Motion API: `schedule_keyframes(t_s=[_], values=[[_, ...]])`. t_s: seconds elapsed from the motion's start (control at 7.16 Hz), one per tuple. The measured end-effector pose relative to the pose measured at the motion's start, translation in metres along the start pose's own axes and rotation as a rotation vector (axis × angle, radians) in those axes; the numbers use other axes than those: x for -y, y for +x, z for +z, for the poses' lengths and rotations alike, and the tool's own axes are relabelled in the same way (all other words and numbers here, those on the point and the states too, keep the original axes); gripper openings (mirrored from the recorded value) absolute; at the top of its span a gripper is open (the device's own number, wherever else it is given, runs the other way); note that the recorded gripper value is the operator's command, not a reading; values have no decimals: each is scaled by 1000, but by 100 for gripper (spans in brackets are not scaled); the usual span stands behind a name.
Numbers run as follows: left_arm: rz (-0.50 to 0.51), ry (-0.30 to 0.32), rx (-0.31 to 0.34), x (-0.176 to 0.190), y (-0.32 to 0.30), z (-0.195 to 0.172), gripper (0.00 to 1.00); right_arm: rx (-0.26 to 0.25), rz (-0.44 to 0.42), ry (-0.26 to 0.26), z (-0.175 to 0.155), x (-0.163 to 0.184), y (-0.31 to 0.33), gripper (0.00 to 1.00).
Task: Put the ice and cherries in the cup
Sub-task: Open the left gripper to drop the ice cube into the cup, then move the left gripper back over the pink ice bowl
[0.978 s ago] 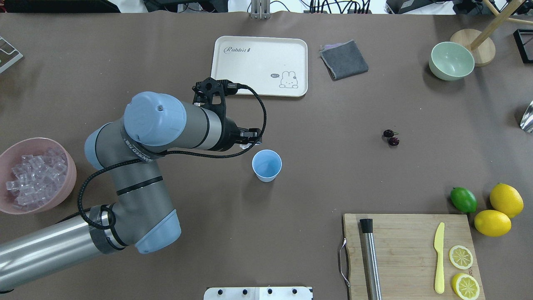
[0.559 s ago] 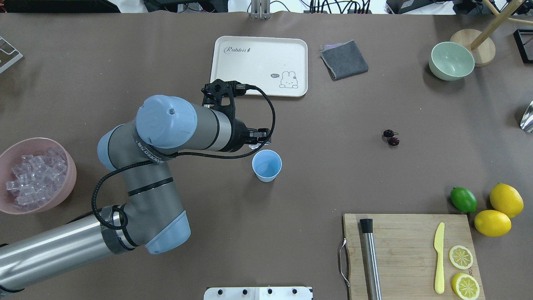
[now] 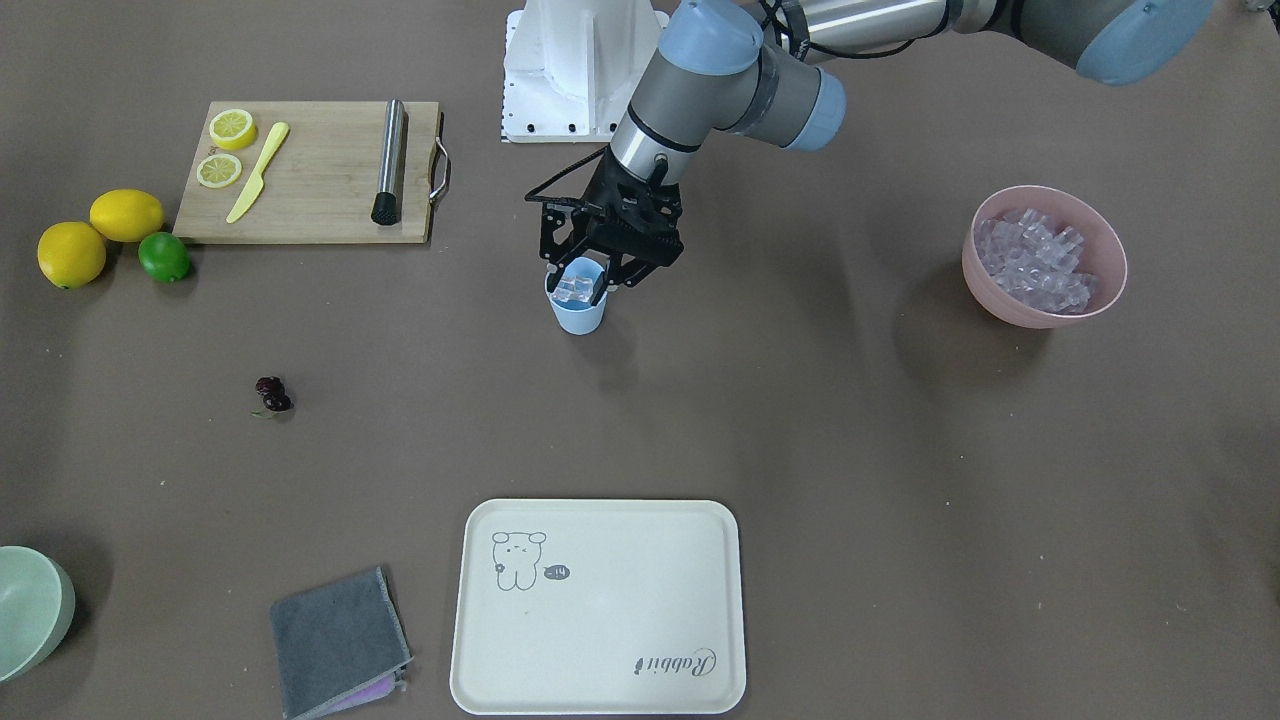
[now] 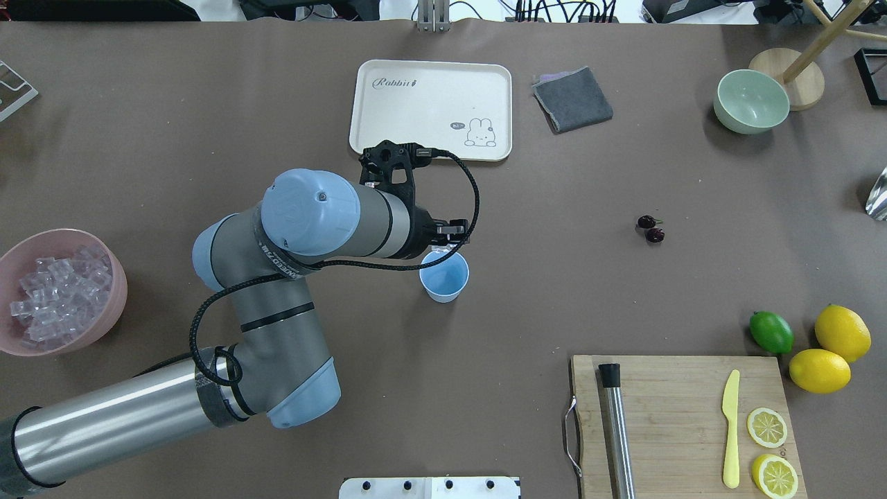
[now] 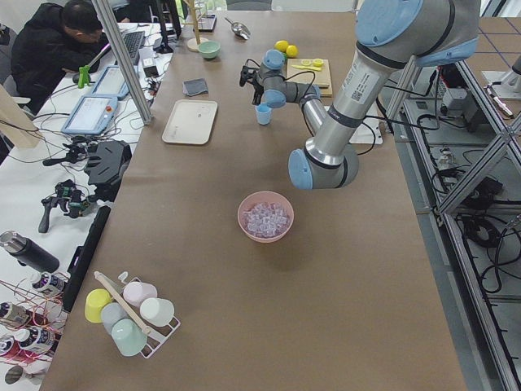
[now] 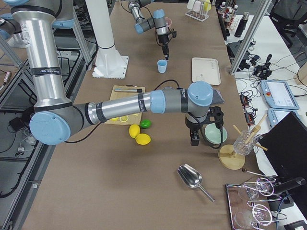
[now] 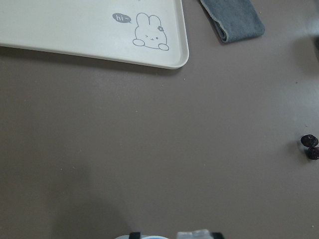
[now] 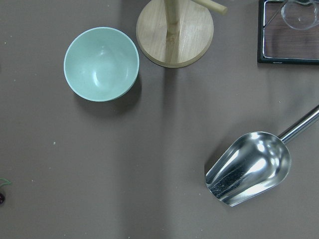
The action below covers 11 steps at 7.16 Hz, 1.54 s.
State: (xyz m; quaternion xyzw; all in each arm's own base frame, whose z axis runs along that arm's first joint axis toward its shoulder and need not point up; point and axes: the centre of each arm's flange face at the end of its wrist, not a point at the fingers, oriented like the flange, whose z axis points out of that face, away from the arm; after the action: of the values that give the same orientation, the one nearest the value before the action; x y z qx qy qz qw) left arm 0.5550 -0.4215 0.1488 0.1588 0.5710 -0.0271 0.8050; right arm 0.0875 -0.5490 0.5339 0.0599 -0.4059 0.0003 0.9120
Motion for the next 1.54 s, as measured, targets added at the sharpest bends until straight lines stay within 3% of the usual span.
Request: schedule_keyframes(t_s=[0.14,0.42,0.56,0.98,1.26,1.54], values=[[0,-2,0,-1,1,0,68,0,0,0,0,0,0,100],[0,-8,-6,-5,4,-4,88,0,1,2,-1,0,1,100],[0,-13,-6,-7,5,-6,94,0,2,3,-2,0,1,100],[4,-27,13,-10,14,-24,96,-1,2,6,-4,0,1,100],[50,-55,105,-6,6,-66,96,-1,0,8,-5,-1,0,100],[109,-40,214,10,-68,-97,96,4,1,8,-5,-1,0,100]])
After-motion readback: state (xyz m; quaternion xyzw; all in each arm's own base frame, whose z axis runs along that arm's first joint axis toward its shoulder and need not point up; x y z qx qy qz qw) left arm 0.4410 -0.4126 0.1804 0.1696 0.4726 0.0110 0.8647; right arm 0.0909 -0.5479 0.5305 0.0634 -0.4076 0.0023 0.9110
